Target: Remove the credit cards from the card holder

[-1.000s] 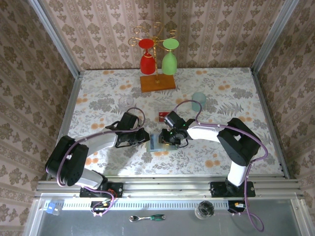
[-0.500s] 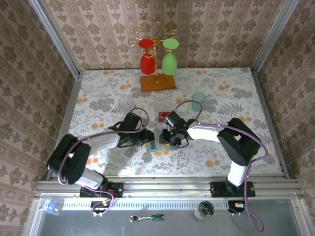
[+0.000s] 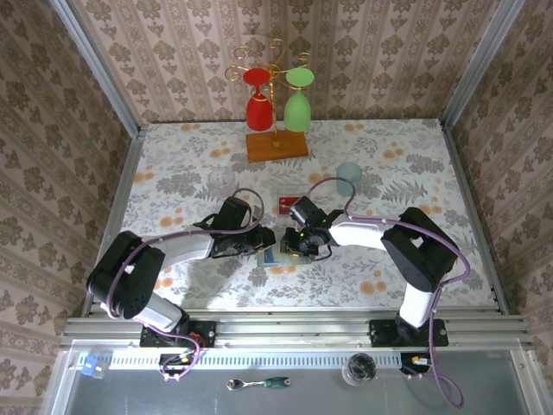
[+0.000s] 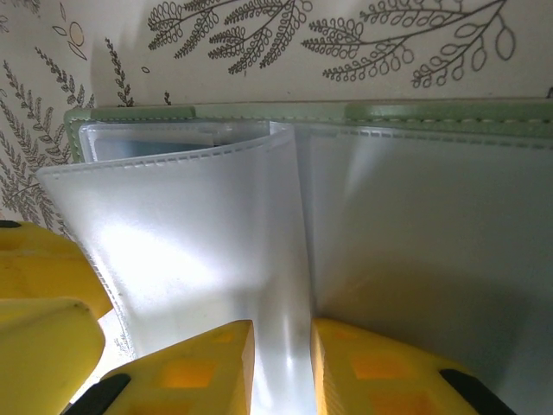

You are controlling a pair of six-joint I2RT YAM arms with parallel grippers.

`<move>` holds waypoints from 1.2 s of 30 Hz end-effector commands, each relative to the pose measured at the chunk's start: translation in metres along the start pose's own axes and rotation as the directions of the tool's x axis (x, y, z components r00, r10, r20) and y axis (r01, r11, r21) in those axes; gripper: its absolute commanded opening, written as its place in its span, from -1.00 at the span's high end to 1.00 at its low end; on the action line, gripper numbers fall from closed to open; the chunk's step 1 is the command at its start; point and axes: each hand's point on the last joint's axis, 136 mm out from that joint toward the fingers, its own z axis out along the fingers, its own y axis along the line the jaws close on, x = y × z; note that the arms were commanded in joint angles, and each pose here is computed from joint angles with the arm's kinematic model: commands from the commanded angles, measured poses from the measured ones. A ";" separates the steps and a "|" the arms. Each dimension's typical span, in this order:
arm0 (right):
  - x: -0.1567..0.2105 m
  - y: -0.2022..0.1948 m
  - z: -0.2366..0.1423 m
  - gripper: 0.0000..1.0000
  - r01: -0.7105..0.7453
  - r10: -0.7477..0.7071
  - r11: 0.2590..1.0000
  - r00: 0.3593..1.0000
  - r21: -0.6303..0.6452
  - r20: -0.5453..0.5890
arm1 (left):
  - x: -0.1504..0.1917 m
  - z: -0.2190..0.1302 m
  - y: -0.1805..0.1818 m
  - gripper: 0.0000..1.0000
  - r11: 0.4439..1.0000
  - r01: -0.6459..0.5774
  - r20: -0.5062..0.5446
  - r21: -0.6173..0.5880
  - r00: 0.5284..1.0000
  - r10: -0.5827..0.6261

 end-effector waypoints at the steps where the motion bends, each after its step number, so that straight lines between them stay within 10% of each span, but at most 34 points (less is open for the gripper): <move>1: 0.001 0.000 -0.007 0.52 -0.005 0.005 1.000 1.000 -0.008 0.010 | 0.005 0.004 0.001 0.47 1.000 0.016 -0.020 0.003 1.000 -0.016; 36: -0.010 0.017 -0.039 0.48 0.025 -0.020 0.998 0.997 -0.058 0.077 | 0.007 0.002 -0.011 0.65 1.000 0.005 -0.018 0.003 1.000 -0.005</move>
